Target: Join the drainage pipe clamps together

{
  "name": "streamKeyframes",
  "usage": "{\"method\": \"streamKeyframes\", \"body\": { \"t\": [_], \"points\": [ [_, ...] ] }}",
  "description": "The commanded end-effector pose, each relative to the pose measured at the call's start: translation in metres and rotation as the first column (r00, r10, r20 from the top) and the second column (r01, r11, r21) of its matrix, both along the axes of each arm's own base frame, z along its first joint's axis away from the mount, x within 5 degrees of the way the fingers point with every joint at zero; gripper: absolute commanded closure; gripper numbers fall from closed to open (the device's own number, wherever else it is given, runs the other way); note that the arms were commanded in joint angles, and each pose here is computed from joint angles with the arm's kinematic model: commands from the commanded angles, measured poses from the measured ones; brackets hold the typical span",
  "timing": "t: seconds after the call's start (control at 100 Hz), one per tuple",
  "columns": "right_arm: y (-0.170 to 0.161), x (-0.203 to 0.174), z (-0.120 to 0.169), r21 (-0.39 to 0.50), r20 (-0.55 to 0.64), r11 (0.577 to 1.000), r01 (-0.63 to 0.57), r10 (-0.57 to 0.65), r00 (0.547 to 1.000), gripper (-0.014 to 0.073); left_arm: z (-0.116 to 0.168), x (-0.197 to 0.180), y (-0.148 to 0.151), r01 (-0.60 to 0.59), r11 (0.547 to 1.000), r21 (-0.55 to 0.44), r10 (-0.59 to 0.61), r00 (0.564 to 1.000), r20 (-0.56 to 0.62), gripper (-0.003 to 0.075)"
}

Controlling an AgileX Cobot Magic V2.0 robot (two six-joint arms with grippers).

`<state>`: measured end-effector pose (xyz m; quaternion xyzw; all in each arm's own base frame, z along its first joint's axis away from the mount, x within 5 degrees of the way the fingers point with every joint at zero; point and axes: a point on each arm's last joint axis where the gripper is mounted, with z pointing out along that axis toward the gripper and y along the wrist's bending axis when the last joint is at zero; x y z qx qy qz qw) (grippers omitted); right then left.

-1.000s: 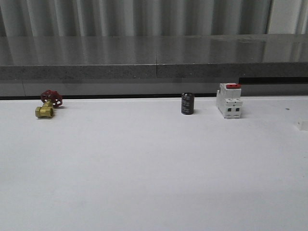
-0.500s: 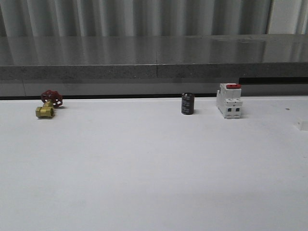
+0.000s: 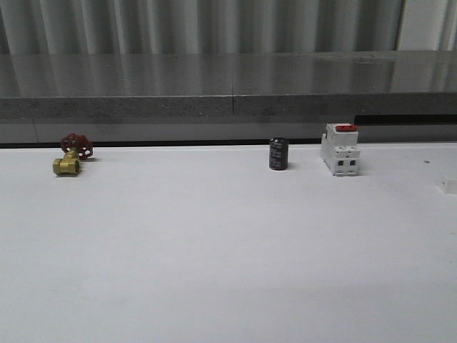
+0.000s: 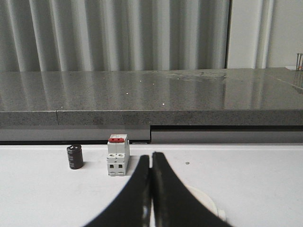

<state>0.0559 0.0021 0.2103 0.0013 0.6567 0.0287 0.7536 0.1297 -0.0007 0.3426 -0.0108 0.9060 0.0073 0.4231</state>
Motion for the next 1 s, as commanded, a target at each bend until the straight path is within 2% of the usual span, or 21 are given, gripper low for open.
{"method": "streamKeyframes", "body": {
  "t": [0.0, 0.07, 0.12, 0.32, 0.6, 0.78, 0.99],
  "points": [
    [0.0, -0.003, 0.014, -0.011, 0.106, 1.0, 0.004, -0.003, 0.994, 0.0662, 0.013, 0.006, 0.0, -0.001, 1.0, -0.01, 0.002, 0.997, 0.072, 0.0295],
    [0.0, -0.003, 0.014, -0.011, 0.106, 1.0, 0.004, -0.003, 0.994, 0.0662, 0.011, 0.008, -0.001, 0.001, 1.0, -0.024, 0.0, 0.998, 0.061, 0.0193],
    [0.0, -0.003, 0.014, -0.011, 0.106, 1.0, 0.004, -0.003, 0.994, 0.0662, 0.011, 0.009, -0.002, 0.001, 1.0, -0.025, 0.0, 0.998, 0.06, 0.0169],
    [0.0, -0.003, 0.014, -0.011, 0.106, 1.0, 0.004, -0.003, 0.994, 0.0662, 0.007, 0.037, -0.003, -0.015, 0.999, -0.043, 0.016, 1.0, 0.006, 0.0169],
    [0.0, -0.003, 0.014, -0.011, 0.106, 1.0, 0.004, -0.003, 0.994, 0.0662, 0.0, 0.124, 0.011, -0.064, 0.998, -0.013, 0.061, 0.986, -0.157, 0.017],
    [0.0, -0.003, 0.014, -0.011, 0.106, 1.0, 0.004, -0.003, 0.994, 0.0662, -0.023, 0.17, 0.033, -0.06, 0.998, 0.03, 0.066, 0.955, -0.289, 0.017],
    [0.0, -0.003, 0.014, -0.011, 0.106, 1.0, 0.004, -0.003, 0.994, 0.0662, -0.06, 0.207, 0.069, -0.131, 0.991, 0.012, 0.126, 0.917, -0.378, 0.0174]
  ]
}}
